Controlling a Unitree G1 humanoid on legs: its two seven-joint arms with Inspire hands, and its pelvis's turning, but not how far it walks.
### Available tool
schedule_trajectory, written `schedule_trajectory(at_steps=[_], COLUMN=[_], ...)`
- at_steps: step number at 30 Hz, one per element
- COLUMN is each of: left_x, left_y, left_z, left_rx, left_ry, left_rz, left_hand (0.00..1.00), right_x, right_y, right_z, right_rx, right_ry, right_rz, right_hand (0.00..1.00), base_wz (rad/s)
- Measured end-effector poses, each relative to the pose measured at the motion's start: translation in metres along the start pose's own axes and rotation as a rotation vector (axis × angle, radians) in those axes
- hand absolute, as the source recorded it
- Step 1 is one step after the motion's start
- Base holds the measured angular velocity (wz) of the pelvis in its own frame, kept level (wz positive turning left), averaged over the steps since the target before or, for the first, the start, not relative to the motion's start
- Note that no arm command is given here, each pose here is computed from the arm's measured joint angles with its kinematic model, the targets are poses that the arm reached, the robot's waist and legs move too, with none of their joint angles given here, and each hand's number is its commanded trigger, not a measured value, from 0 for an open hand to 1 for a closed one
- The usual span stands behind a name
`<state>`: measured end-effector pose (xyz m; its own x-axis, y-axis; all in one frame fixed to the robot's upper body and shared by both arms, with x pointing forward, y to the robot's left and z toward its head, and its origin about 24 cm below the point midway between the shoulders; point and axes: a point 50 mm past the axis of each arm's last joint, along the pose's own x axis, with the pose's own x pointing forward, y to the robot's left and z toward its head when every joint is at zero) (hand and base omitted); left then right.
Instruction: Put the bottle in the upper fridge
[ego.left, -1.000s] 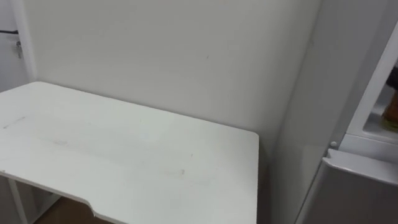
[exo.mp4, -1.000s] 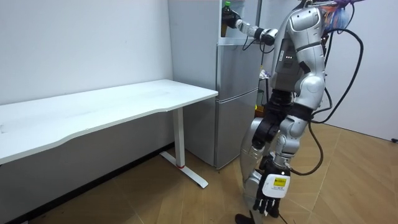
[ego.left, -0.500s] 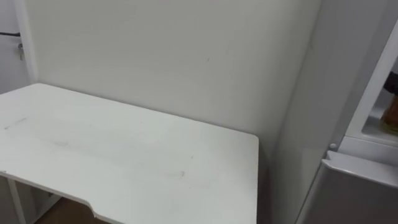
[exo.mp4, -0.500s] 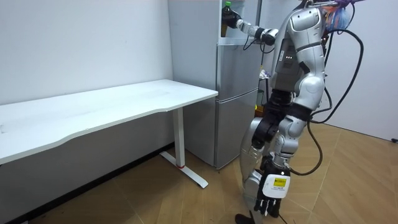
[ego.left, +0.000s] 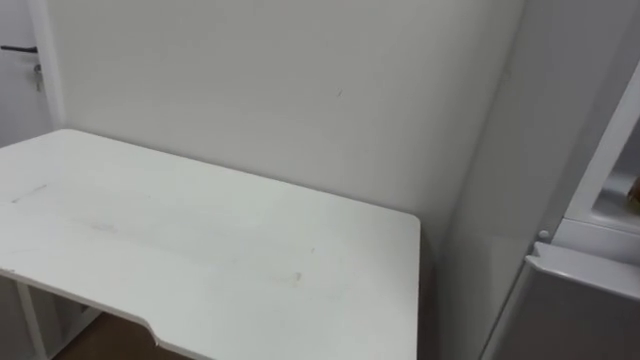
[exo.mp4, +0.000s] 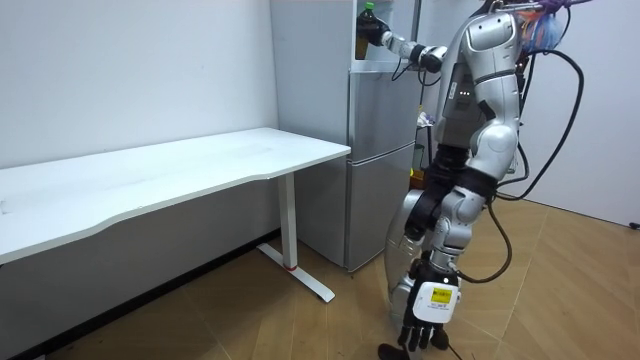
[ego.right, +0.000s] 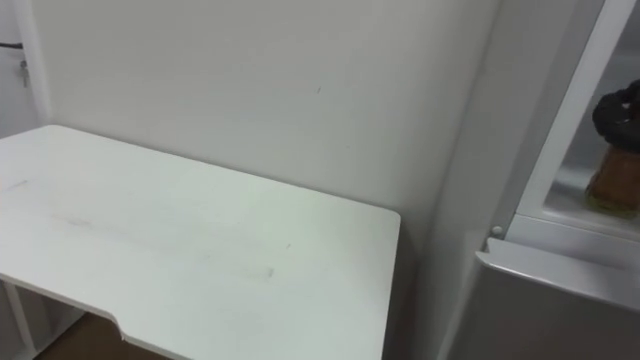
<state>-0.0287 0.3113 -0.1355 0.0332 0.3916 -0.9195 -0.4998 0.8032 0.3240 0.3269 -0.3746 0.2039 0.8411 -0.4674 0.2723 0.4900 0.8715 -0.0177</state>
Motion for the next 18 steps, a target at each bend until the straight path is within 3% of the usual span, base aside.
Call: schedule_trajectory(at_steps=[18], left_x=[-0.0005], left_y=[0.0025], left_z=[-0.0027], left_rx=[0.002], left_ry=[0.005], left_rz=[0.019], left_hand=[0.0], right_x=[0.0001], right_y=[-0.0002], right_z=[0.0007], right_rx=[0.0], right_ry=[-0.003], right_rz=[-0.013], right_hand=[1.0], base_wz=[0.0])
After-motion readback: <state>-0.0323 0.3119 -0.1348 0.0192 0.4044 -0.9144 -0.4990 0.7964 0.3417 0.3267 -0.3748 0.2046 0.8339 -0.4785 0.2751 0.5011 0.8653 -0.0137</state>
